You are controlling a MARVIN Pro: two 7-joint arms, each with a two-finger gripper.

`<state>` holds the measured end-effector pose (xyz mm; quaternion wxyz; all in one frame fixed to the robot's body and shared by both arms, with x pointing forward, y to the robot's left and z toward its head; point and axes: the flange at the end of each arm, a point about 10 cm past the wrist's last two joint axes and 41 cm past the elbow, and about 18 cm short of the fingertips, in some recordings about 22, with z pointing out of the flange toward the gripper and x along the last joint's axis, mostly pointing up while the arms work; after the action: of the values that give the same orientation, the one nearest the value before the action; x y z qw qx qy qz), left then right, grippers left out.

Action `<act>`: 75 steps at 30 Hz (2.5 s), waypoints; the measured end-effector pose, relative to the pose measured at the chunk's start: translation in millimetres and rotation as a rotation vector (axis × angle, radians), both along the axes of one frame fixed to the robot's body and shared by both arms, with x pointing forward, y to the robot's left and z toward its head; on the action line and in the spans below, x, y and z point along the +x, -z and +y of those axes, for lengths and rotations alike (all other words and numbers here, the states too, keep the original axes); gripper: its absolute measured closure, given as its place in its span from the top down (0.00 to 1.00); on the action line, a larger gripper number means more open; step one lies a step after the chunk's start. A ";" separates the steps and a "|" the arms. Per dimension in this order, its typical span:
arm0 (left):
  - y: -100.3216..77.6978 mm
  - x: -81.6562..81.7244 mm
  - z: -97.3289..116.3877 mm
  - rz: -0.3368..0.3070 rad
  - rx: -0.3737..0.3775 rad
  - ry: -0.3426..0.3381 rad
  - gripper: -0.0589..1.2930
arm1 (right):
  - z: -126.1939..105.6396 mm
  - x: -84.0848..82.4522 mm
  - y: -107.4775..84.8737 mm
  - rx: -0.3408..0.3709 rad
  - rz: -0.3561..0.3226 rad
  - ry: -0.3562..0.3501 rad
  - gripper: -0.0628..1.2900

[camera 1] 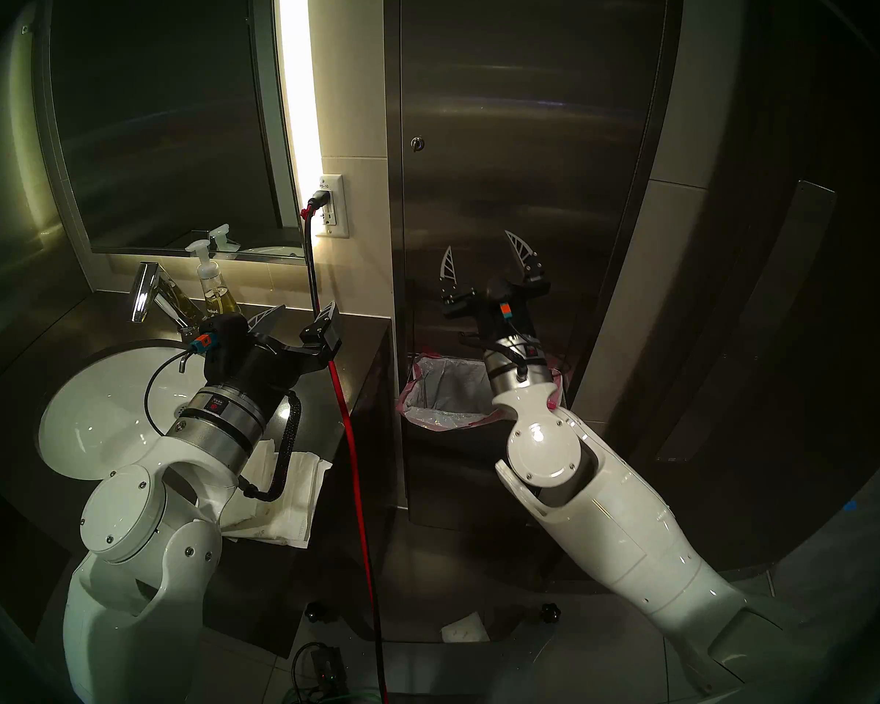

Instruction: Twist key and close towel dispenser

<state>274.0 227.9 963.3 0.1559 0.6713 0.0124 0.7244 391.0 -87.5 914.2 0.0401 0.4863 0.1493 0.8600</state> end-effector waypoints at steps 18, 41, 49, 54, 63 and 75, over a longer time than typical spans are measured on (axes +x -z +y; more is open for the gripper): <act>0.0 0.0 -0.1 -0.001 0.000 0.000 0.96 | -45.8 -73.6 41.2 -0.051 0.027 0.062 0.97; 0.0 -0.1 -0.1 -0.002 -0.001 0.000 0.96 | -79.0 -176.1 56.6 -0.057 0.039 0.070 0.97; -0.1 -0.1 0.0 0.000 -0.001 0.000 0.96 | -95.0 -201.9 52.4 -0.085 0.011 0.085 0.97; 0.1 -0.1 0.0 0.002 -0.001 0.000 0.96 | -101.2 -214.8 52.1 -0.083 0.022 0.074 0.97; 0.5 -0.1 0.0 0.008 -0.001 0.002 0.96 | -106.9 -224.6 52.8 -0.087 0.036 0.059 0.97; -6.2 3.0 5.9 -0.023 0.038 0.001 0.96 | -109.4 -228.4 53.5 -0.093 0.043 0.052 0.97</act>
<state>277.0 233.8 969.5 0.1440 0.6656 -0.0035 0.7323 162.6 -196.9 860.7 0.0818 0.5062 0.1771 0.8401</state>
